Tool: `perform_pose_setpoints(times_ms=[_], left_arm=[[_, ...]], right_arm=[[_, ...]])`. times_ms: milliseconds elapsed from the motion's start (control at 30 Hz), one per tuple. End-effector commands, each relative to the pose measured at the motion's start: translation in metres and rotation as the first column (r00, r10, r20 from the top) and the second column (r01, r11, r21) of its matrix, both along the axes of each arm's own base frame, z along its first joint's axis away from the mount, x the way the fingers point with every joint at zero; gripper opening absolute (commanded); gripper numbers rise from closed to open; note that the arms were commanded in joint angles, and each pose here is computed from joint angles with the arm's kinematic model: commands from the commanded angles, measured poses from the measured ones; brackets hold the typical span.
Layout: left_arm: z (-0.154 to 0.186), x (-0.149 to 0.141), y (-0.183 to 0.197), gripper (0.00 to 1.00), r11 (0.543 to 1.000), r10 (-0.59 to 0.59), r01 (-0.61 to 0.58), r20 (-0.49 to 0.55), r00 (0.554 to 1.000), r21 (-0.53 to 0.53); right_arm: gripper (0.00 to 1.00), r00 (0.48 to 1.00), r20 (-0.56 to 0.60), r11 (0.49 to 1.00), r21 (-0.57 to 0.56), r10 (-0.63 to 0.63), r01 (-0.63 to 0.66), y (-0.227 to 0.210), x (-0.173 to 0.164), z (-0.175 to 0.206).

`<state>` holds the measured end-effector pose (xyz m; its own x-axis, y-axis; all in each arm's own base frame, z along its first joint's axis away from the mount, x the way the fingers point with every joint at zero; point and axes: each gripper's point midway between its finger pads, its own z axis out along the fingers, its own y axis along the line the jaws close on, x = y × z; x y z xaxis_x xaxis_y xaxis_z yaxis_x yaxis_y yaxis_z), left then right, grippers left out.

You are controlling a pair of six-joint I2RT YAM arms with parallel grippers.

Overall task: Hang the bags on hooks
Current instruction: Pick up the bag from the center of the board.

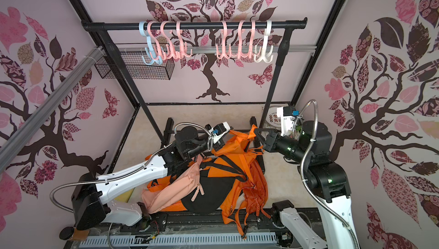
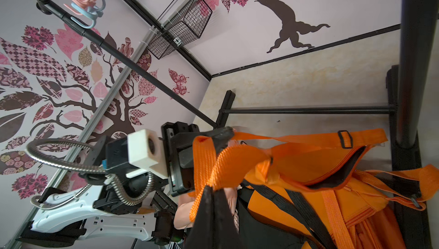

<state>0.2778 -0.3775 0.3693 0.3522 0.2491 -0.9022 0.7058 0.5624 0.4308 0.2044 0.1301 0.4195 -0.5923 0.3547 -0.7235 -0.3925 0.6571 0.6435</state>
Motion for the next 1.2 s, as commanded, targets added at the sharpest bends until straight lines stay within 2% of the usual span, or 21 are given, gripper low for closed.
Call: perform_pose_setpoints(times_ms=[0,33,100,167,200,267,333,367,467,567,633,767,900,1033,1167], left_arm=[[0.034,0.007,0.033,0.0,0.978,0.198,-0.209,0.247,0.949,0.019],[0.043,0.004,0.037,0.0,0.972,0.215,-0.233,0.322,0.922,0.016],[0.066,-0.002,0.042,0.0,0.962,0.24,-0.273,0.465,0.852,0.005],[0.083,-0.009,0.045,0.0,0.963,0.238,-0.269,0.558,0.795,-0.028],[0.09,-0.014,0.045,0.0,0.966,0.235,-0.256,0.587,0.775,-0.049],[0.095,-0.028,0.038,0.0,0.982,0.171,-0.184,0.633,0.755,-0.045],[0.114,-0.043,0.038,0.0,0.987,0.158,-0.119,0.623,0.766,-0.103],[0.128,-0.054,0.043,0.0,0.983,0.155,-0.063,0.597,0.787,-0.172],[0.166,-0.085,0.062,0.0,0.935,0.075,0.121,0.516,0.853,-0.335],[0.184,-0.11,0.075,0.0,0.882,-0.054,0.261,0.465,0.884,-0.393],[0.19,-0.115,0.084,0.0,0.841,-0.125,0.321,0.42,0.899,-0.436],[0.187,-0.112,0.086,0.0,0.803,-0.278,0.393,0.301,0.912,-0.448],[0.178,-0.111,0.069,0.0,0.817,-0.384,0.43,0.195,0.903,-0.384],[0.173,-0.105,0.058,0.0,0.811,-0.468,0.469,0.094,0.879,-0.35],[0.17,-0.098,0.053,0.0,0.817,-0.485,0.47,0.042,0.873,-0.333]], right_arm=[[0.06,0.997,0.044,0.998,0.005,0.067,-0.067,0.008,-0.007,0.001],[0.12,0.994,0.059,0.996,0.014,0.089,-0.09,0.011,-0.01,0.002],[0.34,0.988,0.104,0.993,0.031,0.112,-0.116,0.014,-0.015,0.011],[0.57,0.985,0.138,0.993,0.044,0.104,-0.111,0.013,-0.016,0.021],[0.62,0.983,0.155,0.993,0.046,0.099,-0.107,0.013,-0.016,0.027],[0.73,0.979,0.191,0.996,0.035,0.074,-0.082,0.009,-0.015,0.04],[0.79,0.973,0.229,1.0,0.011,0.0,-0.003,-0.002,-0.007,0.048],[0.79,0.967,0.248,0.999,0.004,-0.053,0.054,-0.009,0.0,0.05],[0.81,0.941,0.337,1.0,-0.005,-0.021,0.024,-0.004,0.005,0.055],[0.82,0.921,0.385,0.998,-0.019,0.067,-0.065,0.01,0.006,0.047],[0.82,0.903,0.407,0.99,-0.031,0.136,-0.136,0.019,0.003,0.044],[0.83,0.847,0.48,0.972,-0.056,0.228,-0.23,0.03,-0.01,0.048],[0.82,0.793,0.512,0.941,-0.118,0.331,-0.317,0.046,-0.024,0.048],[0.79,0.78,0.521,0.938,-0.19,0.348,-0.291,0.053,-0.02,0.044],[0.75,0.782,0.49,0.923,-0.218,0.385,-0.317,0.06,-0.013,0.033]])
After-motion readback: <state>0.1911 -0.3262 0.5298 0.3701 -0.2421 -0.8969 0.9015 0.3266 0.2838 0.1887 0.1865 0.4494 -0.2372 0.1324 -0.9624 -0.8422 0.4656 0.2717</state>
